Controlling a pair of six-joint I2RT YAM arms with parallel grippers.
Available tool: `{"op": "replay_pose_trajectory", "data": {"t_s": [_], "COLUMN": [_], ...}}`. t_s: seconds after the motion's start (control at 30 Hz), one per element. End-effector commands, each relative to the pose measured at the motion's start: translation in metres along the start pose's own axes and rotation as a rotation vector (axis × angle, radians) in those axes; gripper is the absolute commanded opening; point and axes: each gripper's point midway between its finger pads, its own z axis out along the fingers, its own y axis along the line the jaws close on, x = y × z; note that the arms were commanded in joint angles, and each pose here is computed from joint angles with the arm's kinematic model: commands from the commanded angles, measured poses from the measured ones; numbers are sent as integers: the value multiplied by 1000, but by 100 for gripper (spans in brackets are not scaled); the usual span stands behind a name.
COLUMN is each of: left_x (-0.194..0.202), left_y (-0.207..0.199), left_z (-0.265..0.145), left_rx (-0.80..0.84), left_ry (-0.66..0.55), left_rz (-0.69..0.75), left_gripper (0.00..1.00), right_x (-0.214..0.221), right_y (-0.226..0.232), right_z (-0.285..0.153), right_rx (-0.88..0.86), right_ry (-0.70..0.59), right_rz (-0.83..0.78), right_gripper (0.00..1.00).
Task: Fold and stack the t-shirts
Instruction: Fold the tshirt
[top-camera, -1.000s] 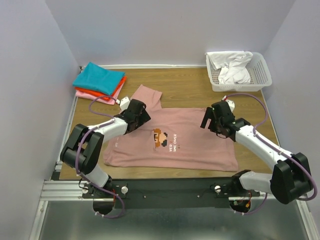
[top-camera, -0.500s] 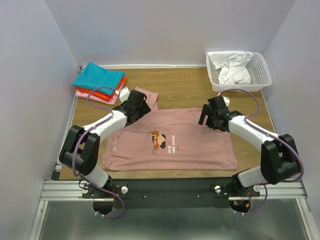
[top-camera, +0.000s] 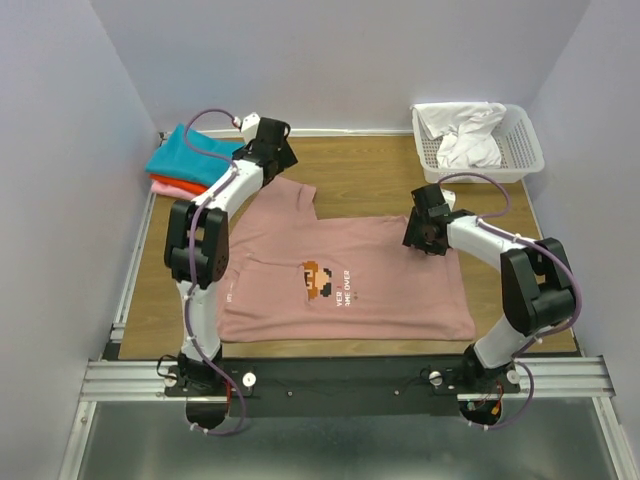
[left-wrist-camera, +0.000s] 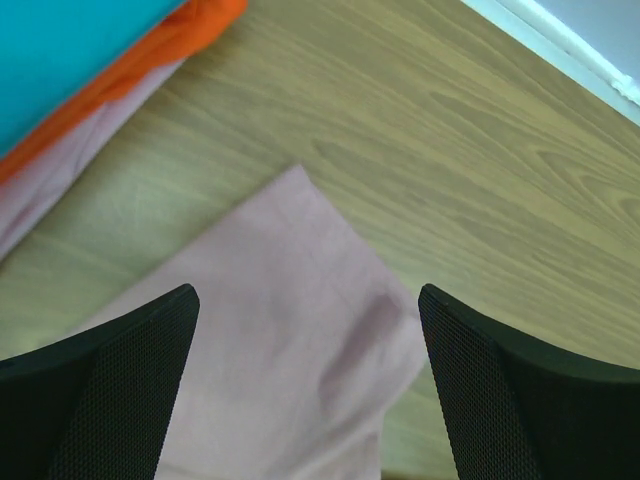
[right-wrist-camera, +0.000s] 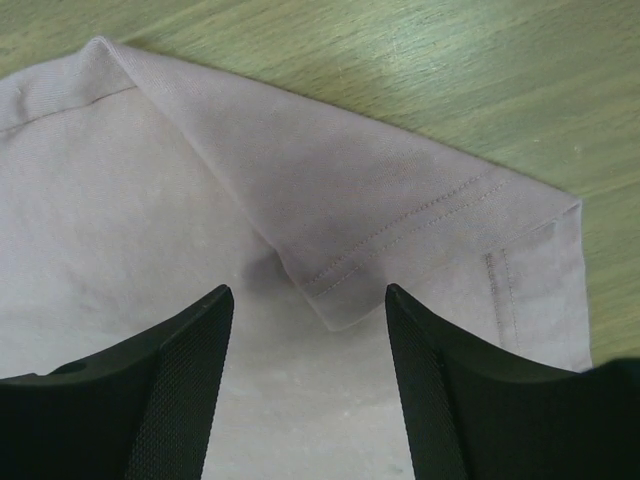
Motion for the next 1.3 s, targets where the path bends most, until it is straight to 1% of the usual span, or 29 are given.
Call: {"op": "replay_pose_trajectory", "data": {"t_s": [0.0,0.03,0.1,0.13,0.17,0.23,0.33,0.47,0.53,0.57,0.6,0.63,0.7,0.73,0.77,0.8,0.83,0.87,1.03,1.27], "left_x": [-11,-11,-12,-1,-12,-7,-11,-15,-11,-17,-15,-9,-8,-5,0,3,6,11,21,24], "left_y": [-10,-12,-9,-3,-3,6,5,2,-1,-6,-8,-6,-6,-6,-4,-4,-2,1,14,19], "left_z": [20,30,43,58,60,75,84,97,106,106,108,113,114,115,117,117,118,119,123,131], "left_rx": [-18,-37,-55,-80,-99,-121,-119,-96,-75,-63,-54,-60,-60,-57,-57,-53,-54,-64,-111,-132], "left_ry": [14,29,48,76,56,73,72,47,57,48,57,69,74,81,92,100,108,123,147,145], "left_rz": [128,156,168,183,176,194,207,209,227,222,228,233,233,234,235,236,239,243,250,243], "left_gripper": [98,98,98,98,98,98,98,97,97,96,90,88,83,81,81,78,77,75,65,60], "right_x": [-4,-3,-2,-2,-1,1,0,1,2,2,3,2,-2,-3,-5,-7,-9,-10,-17,-24], "right_y": [-4,-8,-11,-12,-12,-13,-14,-17,-17,-18,-19,-19,-20,-21,-21,-21,-20,-20,-18,-16], "right_z": [3,5,7,8,9,10,11,16,18,19,19,18,16,15,14,13,11,11,8,2], "right_rx": [21,33,45,47,46,45,49,63,68,71,74,76,77,79,83,81,76,73,67,53], "right_ry": [-9,-9,-4,-3,4,12,11,20,28,26,28,25,11,5,-4,-8,-13,-16,-35,-52], "right_rz": [4,3,5,4,7,0,4,4,3,4,5,5,10,11,11,10,8,9,10,0], "right_gripper": [67,63,62,59,58,56,55,46,40,37,33,29,26,20,17,14,5,1,0,0]}}
